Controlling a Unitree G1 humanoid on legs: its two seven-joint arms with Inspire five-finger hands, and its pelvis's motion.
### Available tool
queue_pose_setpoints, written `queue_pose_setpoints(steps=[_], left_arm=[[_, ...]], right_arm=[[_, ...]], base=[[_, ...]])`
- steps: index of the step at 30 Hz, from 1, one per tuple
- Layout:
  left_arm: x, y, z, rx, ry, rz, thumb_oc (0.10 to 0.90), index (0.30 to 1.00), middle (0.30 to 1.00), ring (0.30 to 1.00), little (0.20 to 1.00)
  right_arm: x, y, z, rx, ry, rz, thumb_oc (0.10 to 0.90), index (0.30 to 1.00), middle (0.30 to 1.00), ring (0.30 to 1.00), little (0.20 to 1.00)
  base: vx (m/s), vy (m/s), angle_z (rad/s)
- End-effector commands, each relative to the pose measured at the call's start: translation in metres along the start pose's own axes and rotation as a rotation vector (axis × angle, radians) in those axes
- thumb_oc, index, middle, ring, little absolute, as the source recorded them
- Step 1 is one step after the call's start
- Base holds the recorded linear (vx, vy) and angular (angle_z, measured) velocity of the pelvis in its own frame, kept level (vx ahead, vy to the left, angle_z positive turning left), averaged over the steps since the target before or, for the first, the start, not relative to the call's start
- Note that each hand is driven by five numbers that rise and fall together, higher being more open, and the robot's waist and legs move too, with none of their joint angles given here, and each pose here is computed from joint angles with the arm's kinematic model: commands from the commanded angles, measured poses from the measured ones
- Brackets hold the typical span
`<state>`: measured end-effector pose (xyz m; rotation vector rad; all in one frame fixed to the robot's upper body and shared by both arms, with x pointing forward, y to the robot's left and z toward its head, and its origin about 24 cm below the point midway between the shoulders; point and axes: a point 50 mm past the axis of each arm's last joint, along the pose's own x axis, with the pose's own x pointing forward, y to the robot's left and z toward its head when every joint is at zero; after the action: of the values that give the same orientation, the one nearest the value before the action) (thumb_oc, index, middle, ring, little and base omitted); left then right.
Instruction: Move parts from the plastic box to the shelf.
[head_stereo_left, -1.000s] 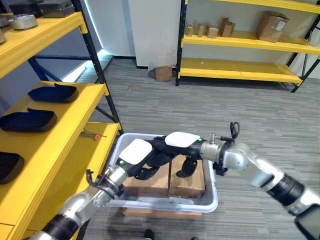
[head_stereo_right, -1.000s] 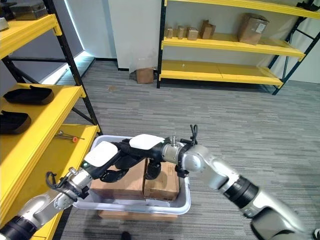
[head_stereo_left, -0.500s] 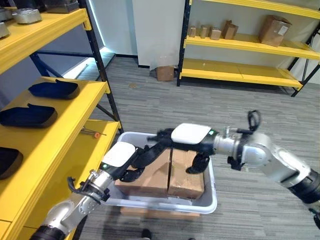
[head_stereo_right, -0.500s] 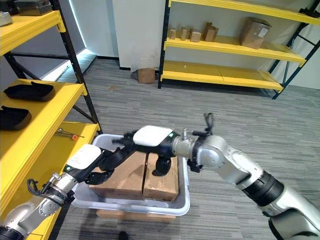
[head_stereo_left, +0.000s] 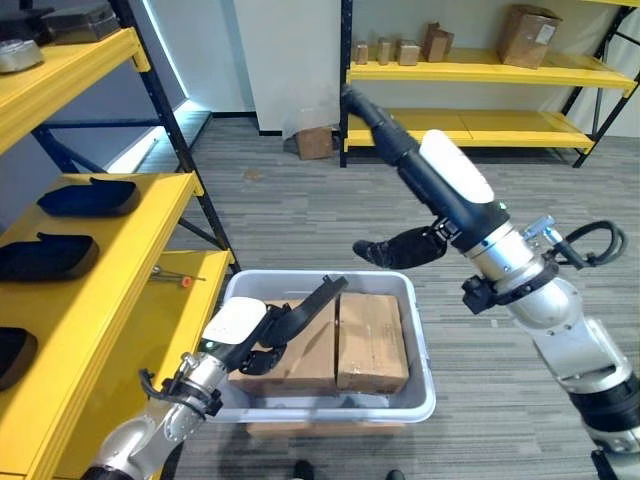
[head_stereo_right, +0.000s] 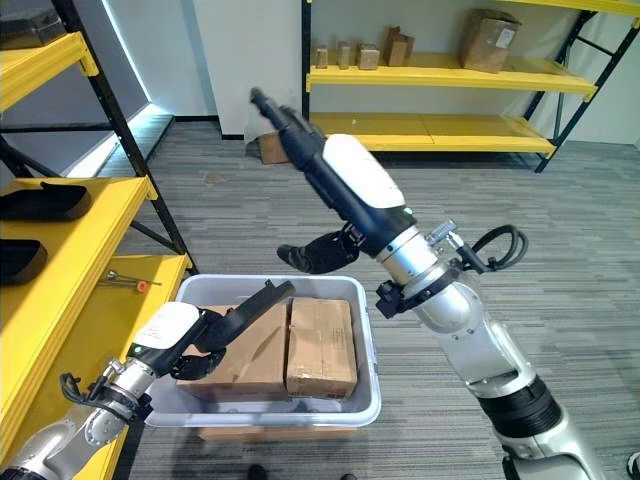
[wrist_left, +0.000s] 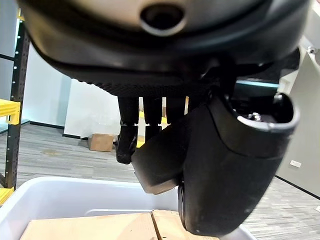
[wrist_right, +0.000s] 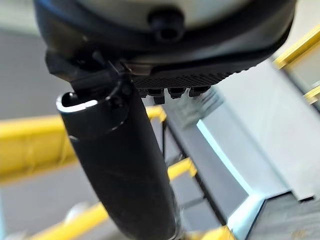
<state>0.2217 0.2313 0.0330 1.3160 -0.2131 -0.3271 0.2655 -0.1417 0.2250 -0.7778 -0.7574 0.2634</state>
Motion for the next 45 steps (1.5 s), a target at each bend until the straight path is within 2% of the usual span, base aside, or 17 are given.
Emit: queue_pose_setpoints(steps=[1, 4, 9, 13, 16, 18, 23, 26, 29, 34, 35, 42, 45], left_arm=[[0.021, 0.062, 0.001, 0.045, -0.056, 0.317, 0.4, 0.3, 0.3, 0.3, 0.3], [0.02, 0.07, 0.002, 0.075, -0.072, 0.364, 0.4, 0.3, 0.3, 0.3, 0.3], [0.015, 0.082, 0.003, 0.122, -0.095, 0.443, 0.4, 0.3, 0.3, 0.3, 0.3], [0.006, 0.096, 0.007, 0.17, -0.147, 0.533, 0.4, 0.3, 0.3, 0.3, 0.3], [0.0, 0.102, 0.009, 0.175, -0.179, 0.565, 0.4, 0.3, 0.3, 0.3, 0.3], [-0.005, 0.105, 0.013, 0.189, -0.218, 0.589, 0.4, 0.3, 0.3, 0.3, 0.3], [-0.012, 0.114, 0.027, 0.173, -0.295, 0.612, 0.4, 0.3, 0.3, 0.3, 0.3], [-0.009, 0.123, 0.045, 0.161, -0.419, 0.604, 0.4, 0.3, 0.3, 0.3, 0.3], [0.006, 0.13, 0.062, 0.101, -0.539, 0.594, 0.4, 0.3, 0.3, 0.3, 0.3], [-0.001, 0.128, 0.073, -0.035, -0.611, 0.538, 0.4, 0.3, 0.3, 0.3, 0.3], [-0.007, 0.129, 0.074, -0.107, -0.619, 0.529, 0.4, 0.3, 0.3, 0.3, 0.3], [-0.004, 0.135, 0.085, -0.114, -0.686, 0.527, 0.4, 0.3, 0.3, 0.3, 0.3], [-0.006, 0.139, 0.085, -0.112, -0.686, 0.538, 0.4, 0.3, 0.3, 0.3, 0.3]], right_arm=[[0.007, -0.032, 0.004, 0.07, 0.012, -0.294, 0.9, 1.0, 1.0, 1.0, 1.0], [0.002, -0.015, -0.025, 0.235, 0.204, -0.31, 0.9, 1.0, 1.0, 1.0, 1.0], [-0.014, 0.014, -0.056, 0.344, 0.399, -0.351, 0.9, 1.0, 1.0, 1.0, 1.0], [-0.039, 0.053, -0.085, 0.396, 0.586, -0.237, 0.9, 1.0, 1.0, 1.0, 1.0], [-0.049, 0.07, -0.093, 0.415, 0.643, -0.161, 0.9, 1.0, 1.0, 1.0, 1.0], [-0.066, 0.084, -0.099, 0.438, 0.719, -0.09, 0.9, 1.0, 1.0, 1.0, 1.0], [-0.097, 0.099, -0.105, 0.448, 0.806, -0.053, 0.9, 1.0, 1.0, 1.0, 1.0], [-0.1, 0.088, -0.109, 0.44, 0.802, -0.243, 0.9, 1.0, 1.0, 1.0, 1.0], [-0.096, 0.064, -0.115, 0.366, 0.777, -0.449, 0.9, 1.0, 1.0, 1.0, 1.0], [-0.089, 0.061, -0.113, 0.351, 0.723, -0.478, 0.9, 1.0, 1.0, 1.0, 1.0], [-0.088, 0.061, -0.111, 0.343, 0.707, -0.483, 0.9, 1.0, 1.0, 1.0, 1.0], [-0.116, 0.049, -0.111, 0.271, 0.74, -0.575, 0.9, 1.0, 1.0, 1.0, 1.0], [-0.117, 0.042, -0.113, 0.233, 0.732, -0.579, 0.9, 1.0, 1.0, 1.0, 1.0]], base=[[0.0, 0.0, 0.0], [-0.02, -0.001, -0.01], [-0.01, 0.002, 0.03], [-0.03, 0.029, 0.09], [-0.03, 0.043, 0.22], [-0.04, 0.082, 0.23], [-0.06, 0.055, 0.42], [-0.07, -0.117, 0.95], [-0.06, -0.169, 3.22], [-0.1, -0.15, 1.25], [-0.08, -0.077, 0.3], [-0.1, 0.057, 0.9], [-0.09, 0.265, 0.68]])
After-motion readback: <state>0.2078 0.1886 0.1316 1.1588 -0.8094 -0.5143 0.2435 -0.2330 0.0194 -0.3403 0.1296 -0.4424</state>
